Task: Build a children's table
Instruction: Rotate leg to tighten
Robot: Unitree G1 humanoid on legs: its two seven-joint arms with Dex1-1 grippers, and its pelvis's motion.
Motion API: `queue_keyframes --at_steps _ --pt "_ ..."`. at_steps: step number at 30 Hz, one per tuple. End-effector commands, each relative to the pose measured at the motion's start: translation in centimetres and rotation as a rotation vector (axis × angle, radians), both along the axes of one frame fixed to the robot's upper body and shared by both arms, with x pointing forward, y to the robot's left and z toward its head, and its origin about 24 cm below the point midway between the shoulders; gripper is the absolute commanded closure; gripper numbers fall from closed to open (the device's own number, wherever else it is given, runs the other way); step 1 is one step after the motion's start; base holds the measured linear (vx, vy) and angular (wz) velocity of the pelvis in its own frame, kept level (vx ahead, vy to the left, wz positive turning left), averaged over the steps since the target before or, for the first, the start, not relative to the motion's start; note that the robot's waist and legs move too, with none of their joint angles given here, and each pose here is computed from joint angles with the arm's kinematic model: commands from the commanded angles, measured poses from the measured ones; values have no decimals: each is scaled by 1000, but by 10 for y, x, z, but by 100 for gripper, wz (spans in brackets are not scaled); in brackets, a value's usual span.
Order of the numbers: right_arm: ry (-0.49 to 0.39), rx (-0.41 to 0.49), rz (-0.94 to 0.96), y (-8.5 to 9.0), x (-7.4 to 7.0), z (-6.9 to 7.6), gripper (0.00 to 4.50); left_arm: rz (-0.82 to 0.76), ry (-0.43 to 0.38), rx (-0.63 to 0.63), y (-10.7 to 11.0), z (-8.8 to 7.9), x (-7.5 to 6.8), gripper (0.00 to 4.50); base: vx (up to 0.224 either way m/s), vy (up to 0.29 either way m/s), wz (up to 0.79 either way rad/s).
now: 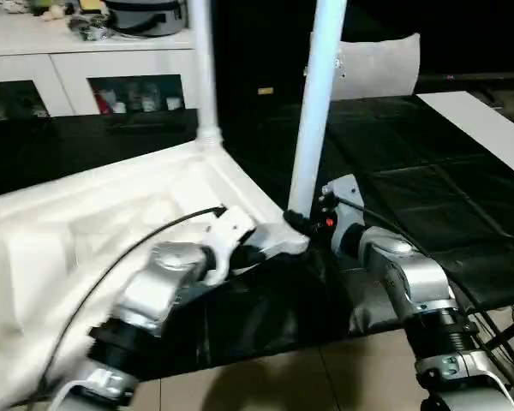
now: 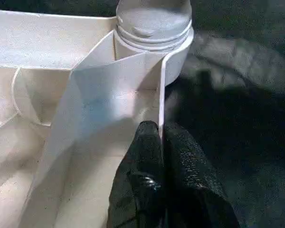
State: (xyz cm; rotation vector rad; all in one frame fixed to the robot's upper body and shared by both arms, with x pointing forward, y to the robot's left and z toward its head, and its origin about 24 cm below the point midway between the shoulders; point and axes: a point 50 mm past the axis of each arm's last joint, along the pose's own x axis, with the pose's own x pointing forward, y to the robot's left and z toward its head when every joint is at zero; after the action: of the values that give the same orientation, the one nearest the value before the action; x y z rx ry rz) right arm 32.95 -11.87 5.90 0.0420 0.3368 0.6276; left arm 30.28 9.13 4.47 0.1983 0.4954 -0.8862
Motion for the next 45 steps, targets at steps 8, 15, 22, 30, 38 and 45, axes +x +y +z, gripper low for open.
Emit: queue_keyframes --at_steps 8,15,22,30,38,45 --pt "10 26 24 0 -6 -8 143 -54 -106 -28 -6 21 3 450 0 0 0" --pt "-21 -15 166 -22 -14 -7 90 -189 -116 24 8 17 -1 450 0 0 0" --pt "-11 -81 412 -47 -27 2 35 -396 -89 130 33 12 -9 450 0 0 0" --pt "-7 -105 606 -55 -34 7 62 -624 -23 138 40 12 -25 450 0 0 0" --pt "33 -50 733 -50 -43 5 132 -669 -5 132 40 12 -29 450 0 0 0" --pt "47 -19 757 -46 -45 2 181 -678 -3 132 41 11 -29 450 0 0 0"
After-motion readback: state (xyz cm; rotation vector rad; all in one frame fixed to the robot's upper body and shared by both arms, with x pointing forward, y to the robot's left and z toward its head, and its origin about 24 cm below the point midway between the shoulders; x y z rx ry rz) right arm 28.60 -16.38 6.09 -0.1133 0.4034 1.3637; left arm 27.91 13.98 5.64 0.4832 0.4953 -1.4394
